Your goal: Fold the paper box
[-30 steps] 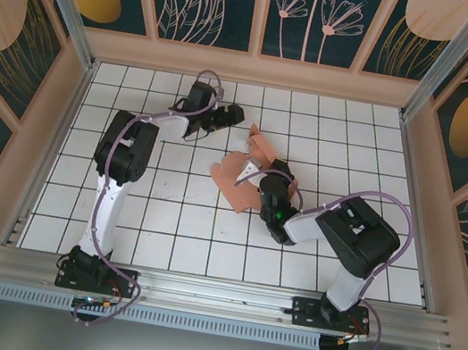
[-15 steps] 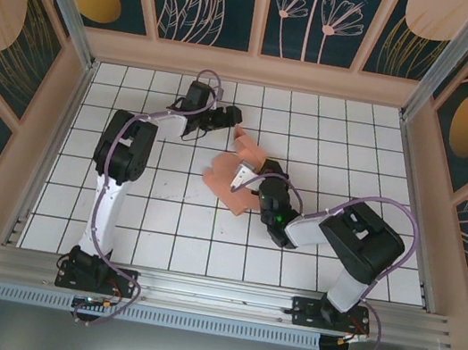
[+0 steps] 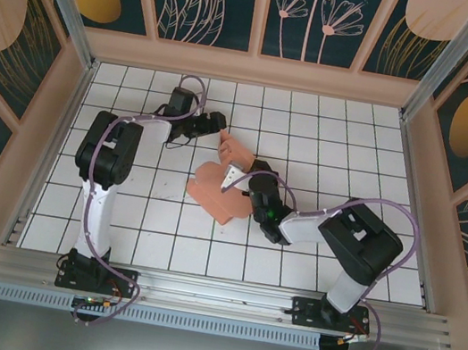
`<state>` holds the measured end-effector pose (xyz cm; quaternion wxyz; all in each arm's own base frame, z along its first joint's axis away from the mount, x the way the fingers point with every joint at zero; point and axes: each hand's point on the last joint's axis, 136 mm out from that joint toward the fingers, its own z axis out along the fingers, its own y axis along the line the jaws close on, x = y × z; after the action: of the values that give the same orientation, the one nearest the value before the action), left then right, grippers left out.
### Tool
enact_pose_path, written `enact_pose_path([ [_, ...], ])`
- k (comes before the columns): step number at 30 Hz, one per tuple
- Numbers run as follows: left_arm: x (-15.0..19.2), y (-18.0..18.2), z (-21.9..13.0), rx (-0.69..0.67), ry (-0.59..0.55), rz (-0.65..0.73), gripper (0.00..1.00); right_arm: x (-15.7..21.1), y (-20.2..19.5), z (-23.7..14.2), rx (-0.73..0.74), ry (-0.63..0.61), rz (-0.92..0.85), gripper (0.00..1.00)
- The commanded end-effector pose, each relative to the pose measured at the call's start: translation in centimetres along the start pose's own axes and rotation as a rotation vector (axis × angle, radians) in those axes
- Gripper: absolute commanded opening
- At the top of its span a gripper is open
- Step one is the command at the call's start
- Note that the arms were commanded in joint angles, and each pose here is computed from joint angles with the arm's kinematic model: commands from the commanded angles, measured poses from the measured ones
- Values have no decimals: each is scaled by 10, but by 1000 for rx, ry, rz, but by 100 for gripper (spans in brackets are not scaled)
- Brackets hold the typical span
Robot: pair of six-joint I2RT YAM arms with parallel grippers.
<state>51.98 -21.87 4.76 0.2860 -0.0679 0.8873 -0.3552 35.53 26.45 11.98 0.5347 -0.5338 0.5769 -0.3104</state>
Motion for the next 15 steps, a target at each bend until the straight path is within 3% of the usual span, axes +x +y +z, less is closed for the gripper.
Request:
enact_pose_path([
  [1, 15, 24, 0, -65, 38, -17, 82, -4, -10, 6, 61, 20, -9, 0],
  [15, 21, 17, 22, 21, 123, -13, 82, 1, -10, 6, 164, 80, -132, 0],
])
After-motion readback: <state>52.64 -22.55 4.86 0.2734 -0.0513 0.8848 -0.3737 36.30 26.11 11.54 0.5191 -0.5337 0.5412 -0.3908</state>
